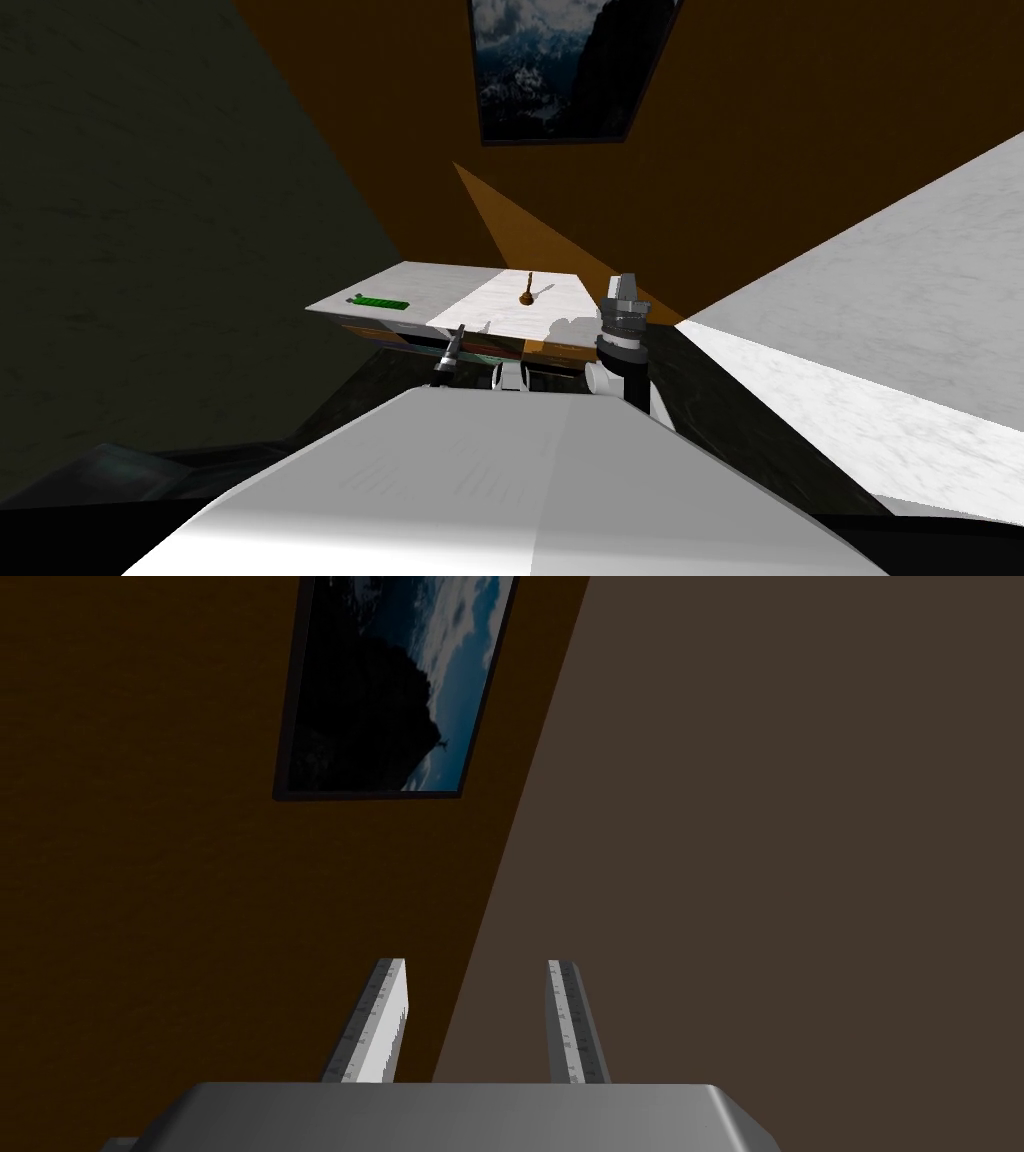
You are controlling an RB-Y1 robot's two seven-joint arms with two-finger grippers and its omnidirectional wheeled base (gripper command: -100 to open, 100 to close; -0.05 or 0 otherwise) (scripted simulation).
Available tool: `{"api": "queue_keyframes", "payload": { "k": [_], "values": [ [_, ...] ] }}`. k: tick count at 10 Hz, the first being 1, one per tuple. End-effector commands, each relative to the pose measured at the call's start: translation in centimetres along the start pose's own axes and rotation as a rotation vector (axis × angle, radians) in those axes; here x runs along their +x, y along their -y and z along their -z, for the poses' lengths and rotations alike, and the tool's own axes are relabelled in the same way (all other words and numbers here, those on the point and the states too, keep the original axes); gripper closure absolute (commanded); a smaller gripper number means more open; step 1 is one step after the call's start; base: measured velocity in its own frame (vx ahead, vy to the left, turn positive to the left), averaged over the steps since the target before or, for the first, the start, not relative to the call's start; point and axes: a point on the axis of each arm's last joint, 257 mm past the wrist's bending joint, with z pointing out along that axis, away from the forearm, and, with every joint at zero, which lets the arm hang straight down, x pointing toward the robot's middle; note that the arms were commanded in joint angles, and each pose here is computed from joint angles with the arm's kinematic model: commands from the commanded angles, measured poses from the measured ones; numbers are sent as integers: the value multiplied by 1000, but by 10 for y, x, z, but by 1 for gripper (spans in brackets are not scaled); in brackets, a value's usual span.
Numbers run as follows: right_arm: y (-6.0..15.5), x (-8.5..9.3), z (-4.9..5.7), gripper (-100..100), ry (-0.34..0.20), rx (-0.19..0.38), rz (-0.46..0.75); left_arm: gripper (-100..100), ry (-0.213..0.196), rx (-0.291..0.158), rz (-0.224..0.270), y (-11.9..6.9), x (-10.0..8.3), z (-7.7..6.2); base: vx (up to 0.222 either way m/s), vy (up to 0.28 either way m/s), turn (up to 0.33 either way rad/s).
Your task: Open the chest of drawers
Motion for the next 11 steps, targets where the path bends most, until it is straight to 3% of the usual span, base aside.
{"api": "queue_keyframes", "payload": {
  "k": [1,6,9,11],
  "values": [
    [0,0,0,0,0,0,0,-100,-11,-29,10,-13,9,9,23,-18,0],
    [0,0,0,0,0,0,0,-100,-40,-98,51,-42,41,33,32,-19,-2],
    [0,0,0,0,0,0,0,-100,-46,-112,63,-47,49,38,20,-17,0],
    [0,0,0,0,0,0,0,-100,-56,-135,88,-53,65,46,18,-14,-2]
  ]
}}
